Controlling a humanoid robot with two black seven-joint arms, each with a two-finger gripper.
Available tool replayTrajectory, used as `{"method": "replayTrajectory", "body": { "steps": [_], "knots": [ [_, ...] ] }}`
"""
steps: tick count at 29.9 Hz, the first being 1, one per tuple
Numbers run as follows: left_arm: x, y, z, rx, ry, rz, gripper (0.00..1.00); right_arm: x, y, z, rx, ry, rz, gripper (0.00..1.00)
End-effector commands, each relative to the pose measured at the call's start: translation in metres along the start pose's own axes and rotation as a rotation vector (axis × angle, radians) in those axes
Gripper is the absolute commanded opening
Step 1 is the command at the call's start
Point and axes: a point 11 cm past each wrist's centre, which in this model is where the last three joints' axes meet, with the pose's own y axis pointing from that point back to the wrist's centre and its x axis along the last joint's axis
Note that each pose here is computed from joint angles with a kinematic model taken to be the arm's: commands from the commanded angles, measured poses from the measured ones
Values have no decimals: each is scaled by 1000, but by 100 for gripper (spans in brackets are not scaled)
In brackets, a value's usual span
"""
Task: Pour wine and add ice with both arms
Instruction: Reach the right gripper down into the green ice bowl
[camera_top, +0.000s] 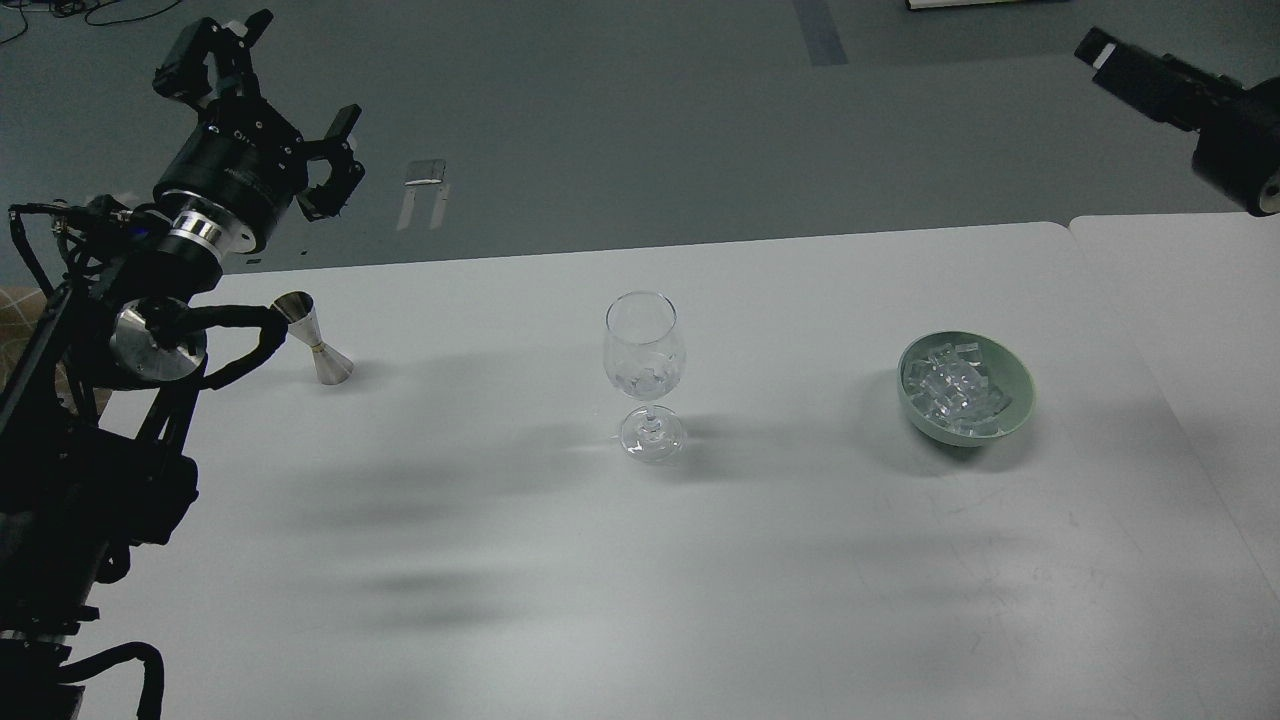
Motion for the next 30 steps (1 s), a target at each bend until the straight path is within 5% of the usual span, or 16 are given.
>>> {"method": "replayTrajectory", "body": {
  "steps": [1, 21, 24, 30],
  "knots": [
    [-1, 0, 0, 0, 2, -2, 98, -19, 2, -16, 77, 131, -81, 100],
    [-6, -1, -10, -2, 37, -4, 98, -151, 41, 6, 99, 506, -476, 93],
    [-10, -2, -13, -8, 54, -10, 98, -161, 43, 6, 98, 508, -490, 81],
    [-7, -1, -11, -27, 72, 1, 98, -177, 35, 6, 80, 521, -501, 75]
  ]
}}
